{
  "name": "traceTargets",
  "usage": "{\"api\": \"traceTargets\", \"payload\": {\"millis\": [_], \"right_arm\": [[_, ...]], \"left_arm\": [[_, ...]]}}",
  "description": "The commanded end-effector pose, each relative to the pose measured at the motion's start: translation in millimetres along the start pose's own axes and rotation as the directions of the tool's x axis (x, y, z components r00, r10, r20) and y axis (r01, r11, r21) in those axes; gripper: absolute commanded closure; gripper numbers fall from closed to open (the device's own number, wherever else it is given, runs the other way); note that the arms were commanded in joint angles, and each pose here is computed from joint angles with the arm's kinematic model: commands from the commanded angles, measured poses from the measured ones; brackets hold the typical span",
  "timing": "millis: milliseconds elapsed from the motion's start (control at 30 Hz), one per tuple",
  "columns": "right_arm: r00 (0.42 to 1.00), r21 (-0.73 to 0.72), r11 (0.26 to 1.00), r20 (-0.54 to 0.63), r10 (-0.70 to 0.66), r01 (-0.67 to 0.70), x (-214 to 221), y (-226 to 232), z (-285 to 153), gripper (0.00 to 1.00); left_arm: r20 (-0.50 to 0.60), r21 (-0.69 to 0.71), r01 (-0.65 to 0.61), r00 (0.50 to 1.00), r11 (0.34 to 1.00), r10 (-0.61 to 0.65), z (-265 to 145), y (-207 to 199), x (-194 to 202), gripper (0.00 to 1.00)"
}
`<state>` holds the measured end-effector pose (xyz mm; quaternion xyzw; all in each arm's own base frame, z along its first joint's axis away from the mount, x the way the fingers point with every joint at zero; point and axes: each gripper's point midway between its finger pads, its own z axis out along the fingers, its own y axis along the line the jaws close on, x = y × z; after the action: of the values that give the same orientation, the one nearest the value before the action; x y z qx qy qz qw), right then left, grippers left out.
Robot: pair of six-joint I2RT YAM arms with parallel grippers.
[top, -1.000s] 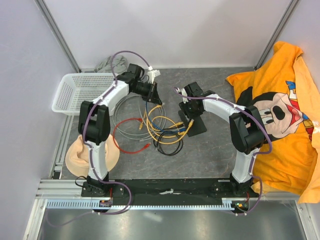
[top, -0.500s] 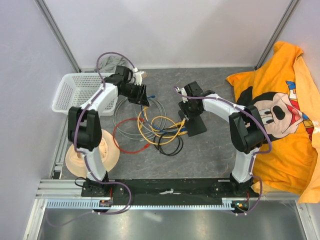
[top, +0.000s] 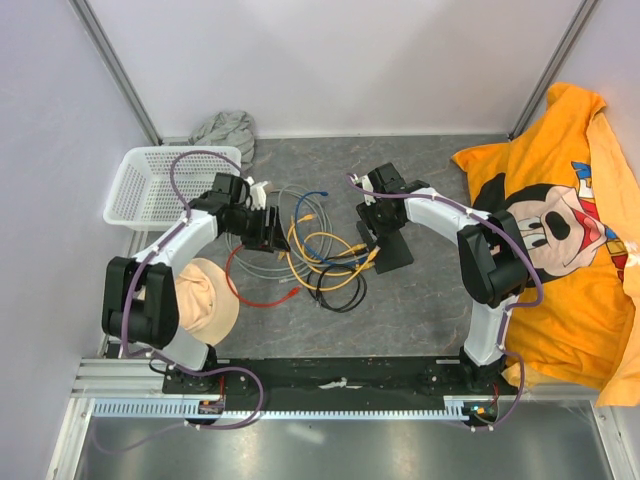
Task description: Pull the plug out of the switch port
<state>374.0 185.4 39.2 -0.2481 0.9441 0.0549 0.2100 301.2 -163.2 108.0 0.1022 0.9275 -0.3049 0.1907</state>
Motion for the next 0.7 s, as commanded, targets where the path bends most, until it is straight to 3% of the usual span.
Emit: {"api": "traceTargets", "payload": {"millis": [0,133,267,400,433,467,567,667], "right_arm": [[0.978,0.002,1.000,-0.207,-0.012,0.013,64,2,39,0.46],[0.980,0.003,1.000,-0.200,-0.014,0.015,63,1,36,0.45],[0.980,0.002,1.000,-0.197,-0.018,0.019,64,2,36,0.45],[0.980,0.002,1.000,-0.197,-0.018,0.019,64,2,36,0.45],[0.980,0.001,1.000,-0.198,-0.018,0.019,64,2,37,0.44],[0.980,0.001,1.000,-0.198,-0.018,0.019,63,2,37,0.44],[0.981,0.002,1.000,-0.192,-0.017,0.018,60,2,38,0.44],[0.981,0.002,1.000,-0.191,-0.017,0.018,58,1,39,0.45]], "left_arm": [[0.046,0.139,-0.102,0.994,0.985,0.097,9,-25,-11,0.35],[0.008,0.182,-0.096,0.995,0.979,0.096,20,-29,-7,0.40],[-0.025,0.180,-0.082,0.996,0.980,0.088,16,-29,-3,0.60],[-0.087,0.237,-0.116,0.986,0.964,0.140,-4,-41,18,0.62],[-0.089,0.258,-0.164,0.977,0.952,0.193,-9,-42,23,0.65],[-0.142,0.252,-0.136,0.974,0.958,0.175,-15,-41,36,0.80],[-0.165,0.196,-0.105,0.976,0.975,0.139,-26,-30,41,0.98],[-0.171,0.158,-0.085,0.979,0.984,0.112,-40,-22,41,0.99]]}}
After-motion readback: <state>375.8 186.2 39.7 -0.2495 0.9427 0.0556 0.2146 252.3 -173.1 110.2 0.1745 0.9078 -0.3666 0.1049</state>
